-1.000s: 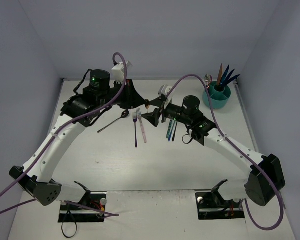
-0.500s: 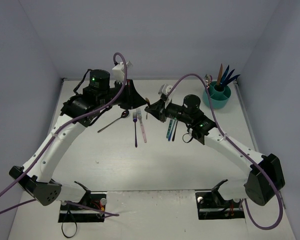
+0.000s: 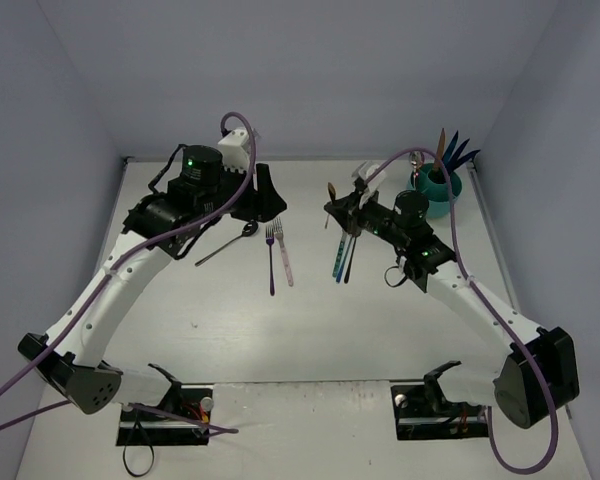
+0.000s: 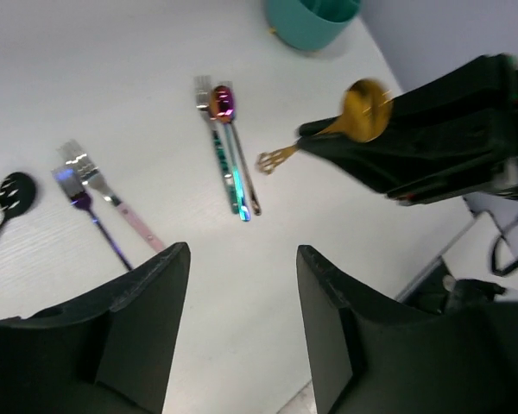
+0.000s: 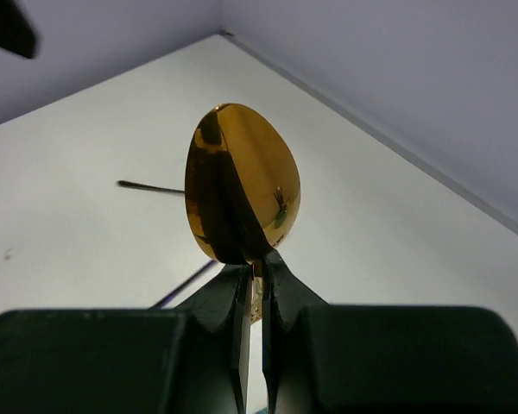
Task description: Sort the eating utensils into containers
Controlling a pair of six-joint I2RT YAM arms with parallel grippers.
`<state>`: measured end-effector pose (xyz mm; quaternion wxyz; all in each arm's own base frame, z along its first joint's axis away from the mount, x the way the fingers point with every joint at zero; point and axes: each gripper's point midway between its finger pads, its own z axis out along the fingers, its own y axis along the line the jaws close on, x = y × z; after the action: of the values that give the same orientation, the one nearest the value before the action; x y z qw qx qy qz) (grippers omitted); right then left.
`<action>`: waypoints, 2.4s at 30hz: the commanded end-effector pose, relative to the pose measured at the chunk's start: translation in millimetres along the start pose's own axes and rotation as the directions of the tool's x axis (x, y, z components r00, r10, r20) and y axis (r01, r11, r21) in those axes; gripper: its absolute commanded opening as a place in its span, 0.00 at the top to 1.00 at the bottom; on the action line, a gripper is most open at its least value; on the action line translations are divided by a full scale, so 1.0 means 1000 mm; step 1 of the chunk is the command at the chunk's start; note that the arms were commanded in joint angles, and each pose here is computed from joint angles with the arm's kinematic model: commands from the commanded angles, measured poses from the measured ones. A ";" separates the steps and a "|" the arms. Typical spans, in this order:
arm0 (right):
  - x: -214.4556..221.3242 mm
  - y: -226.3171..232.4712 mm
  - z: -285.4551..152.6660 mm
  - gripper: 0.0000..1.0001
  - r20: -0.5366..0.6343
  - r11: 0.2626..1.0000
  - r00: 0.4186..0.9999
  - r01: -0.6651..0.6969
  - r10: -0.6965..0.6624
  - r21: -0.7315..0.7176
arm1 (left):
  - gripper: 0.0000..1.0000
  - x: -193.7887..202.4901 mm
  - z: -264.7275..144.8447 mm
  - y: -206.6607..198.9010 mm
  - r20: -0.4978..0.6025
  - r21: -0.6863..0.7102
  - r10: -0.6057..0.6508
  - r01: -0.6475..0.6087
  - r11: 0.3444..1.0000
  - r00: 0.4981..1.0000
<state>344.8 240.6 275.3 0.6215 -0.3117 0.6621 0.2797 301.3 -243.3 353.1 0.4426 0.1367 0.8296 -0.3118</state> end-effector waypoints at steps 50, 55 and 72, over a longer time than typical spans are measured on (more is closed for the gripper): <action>0.124 -0.364 -0.039 0.95 -0.072 0.366 0.932 -0.068 0.354 0.928 | 0.26 0.057 -0.030 0.189 0.047 -0.582 0.157 -0.100 0.807 0.986; 0.124 -0.361 -0.043 0.88 -0.074 0.354 0.927 -0.066 0.369 0.933 | 0.26 0.058 -0.030 0.189 0.041 -0.581 0.155 -0.103 0.807 0.987; 0.072 -0.328 -0.052 0.77 -0.067 0.440 0.939 -0.094 0.337 0.893 | 0.26 0.058 -0.030 0.188 0.046 -0.575 0.153 -0.099 0.812 0.987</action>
<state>567.7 -28.2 120.3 0.4947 0.1152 0.8564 -0.0924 332.4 -80.4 219.4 0.4841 0.0420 0.8739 -0.0144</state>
